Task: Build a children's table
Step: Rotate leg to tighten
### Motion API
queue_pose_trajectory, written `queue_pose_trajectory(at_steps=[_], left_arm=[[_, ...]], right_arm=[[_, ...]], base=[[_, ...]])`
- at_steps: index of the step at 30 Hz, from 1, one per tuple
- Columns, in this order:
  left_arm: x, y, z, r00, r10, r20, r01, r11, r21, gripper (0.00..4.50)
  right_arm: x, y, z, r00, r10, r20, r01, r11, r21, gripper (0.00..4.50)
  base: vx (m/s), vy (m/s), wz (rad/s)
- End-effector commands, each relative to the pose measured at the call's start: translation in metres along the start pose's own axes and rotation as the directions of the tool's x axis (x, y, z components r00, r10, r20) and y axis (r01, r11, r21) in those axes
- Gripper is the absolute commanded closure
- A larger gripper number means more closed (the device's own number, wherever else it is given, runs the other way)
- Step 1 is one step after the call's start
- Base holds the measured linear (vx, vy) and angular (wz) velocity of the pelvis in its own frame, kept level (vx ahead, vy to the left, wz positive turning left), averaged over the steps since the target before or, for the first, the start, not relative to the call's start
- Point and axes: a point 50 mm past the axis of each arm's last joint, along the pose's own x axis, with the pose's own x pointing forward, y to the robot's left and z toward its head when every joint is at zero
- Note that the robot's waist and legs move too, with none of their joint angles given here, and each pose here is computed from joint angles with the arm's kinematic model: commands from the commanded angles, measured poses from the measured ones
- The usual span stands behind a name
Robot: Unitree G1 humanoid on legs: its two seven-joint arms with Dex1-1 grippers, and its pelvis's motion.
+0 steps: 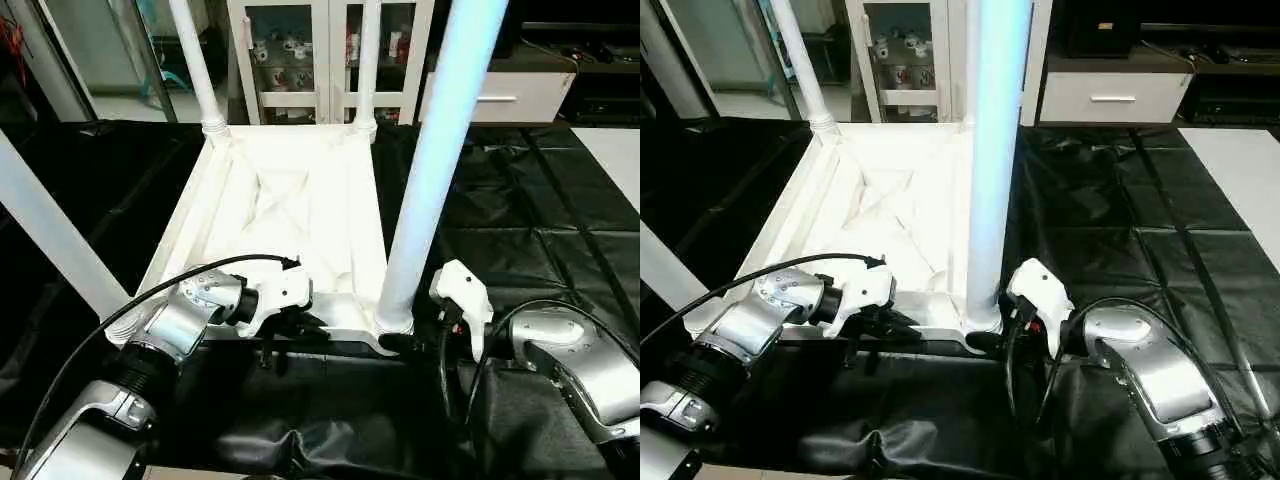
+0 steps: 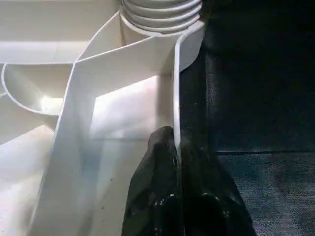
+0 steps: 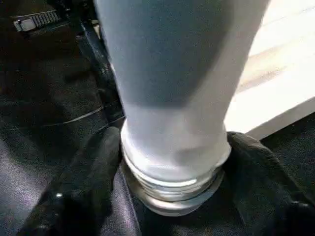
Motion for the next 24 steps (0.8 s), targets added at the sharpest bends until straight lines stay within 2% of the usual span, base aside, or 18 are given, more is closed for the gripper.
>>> queue_pose_trajectory(at_steps=[1,13,15,17,18,23,24], left_arm=[[0.005,-0.005,-0.007,1.000,-0.018,-0.009,0.018,0.999,-0.030,4.50],[0.004,-0.006,-0.009,1.000,-0.018,-0.008,0.018,0.999,-0.048,4.50],[0.006,-0.006,-0.010,1.000,0.008,0.008,-0.007,0.998,-0.068,4.50],[0.012,-0.005,-0.008,0.998,0.057,0.029,-0.054,0.994,-0.094,4.50],[0.013,-0.005,-0.008,0.998,0.062,0.031,-0.058,0.994,-0.095,4.50],[0.032,-0.002,0.001,0.987,0.137,0.079,-0.126,0.983,-0.133,4.50],[0.032,-0.002,0.001,0.987,0.137,0.079,-0.126,0.983,-0.133,4.50]], right_arm=[[0.003,0.000,0.006,1.000,0.017,0.026,-0.017,1.000,-0.011,1.59],[0.007,0.003,0.003,0.999,0.004,0.048,-0.004,1.000,0.002,1.78],[0.011,-0.002,0.001,0.996,-0.067,0.062,0.066,0.998,0.016,1.78],[0.018,-0.010,-0.004,0.975,-0.209,0.071,0.205,0.977,0.062,1.78],[0.019,-0.011,-0.004,0.972,-0.222,0.071,0.218,0.974,0.066,1.78],[0.034,-0.023,-0.010,0.892,-0.441,0.095,0.415,0.886,0.208,1.78],[0.034,-0.023,-0.010,0.892,-0.441,0.095,0.415,0.886,0.208,1.78]], base=[[0.000,0.000,0.00],[0.000,0.000,0.00],[0.000,0.000,0.00],[0.000,0.000,0.00],[0.000,0.000,0.00],[0.000,0.000,0.00],[0.000,0.000,0.00]])
